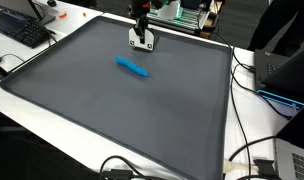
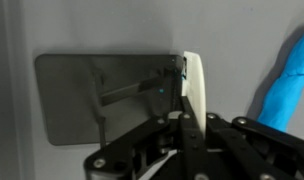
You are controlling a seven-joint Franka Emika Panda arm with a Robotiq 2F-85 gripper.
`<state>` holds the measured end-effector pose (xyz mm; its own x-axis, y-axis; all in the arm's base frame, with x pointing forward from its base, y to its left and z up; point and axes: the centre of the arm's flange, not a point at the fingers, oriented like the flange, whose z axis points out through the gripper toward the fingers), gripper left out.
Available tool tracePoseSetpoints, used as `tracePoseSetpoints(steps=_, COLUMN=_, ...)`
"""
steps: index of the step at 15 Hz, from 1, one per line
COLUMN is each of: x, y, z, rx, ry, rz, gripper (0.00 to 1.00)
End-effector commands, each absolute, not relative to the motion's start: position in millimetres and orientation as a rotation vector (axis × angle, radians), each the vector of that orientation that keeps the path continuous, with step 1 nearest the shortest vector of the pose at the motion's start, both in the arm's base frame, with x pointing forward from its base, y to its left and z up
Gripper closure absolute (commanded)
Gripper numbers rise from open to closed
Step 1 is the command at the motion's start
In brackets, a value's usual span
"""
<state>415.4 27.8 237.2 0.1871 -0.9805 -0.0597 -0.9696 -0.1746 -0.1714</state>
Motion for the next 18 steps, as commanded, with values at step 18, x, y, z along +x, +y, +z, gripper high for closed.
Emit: tracePoseSetpoints(steps=18, x=502.9, y=120.7, z=337.1, rx=-2.817, ry=0.868, rz=-0.081, gripper=0.99)
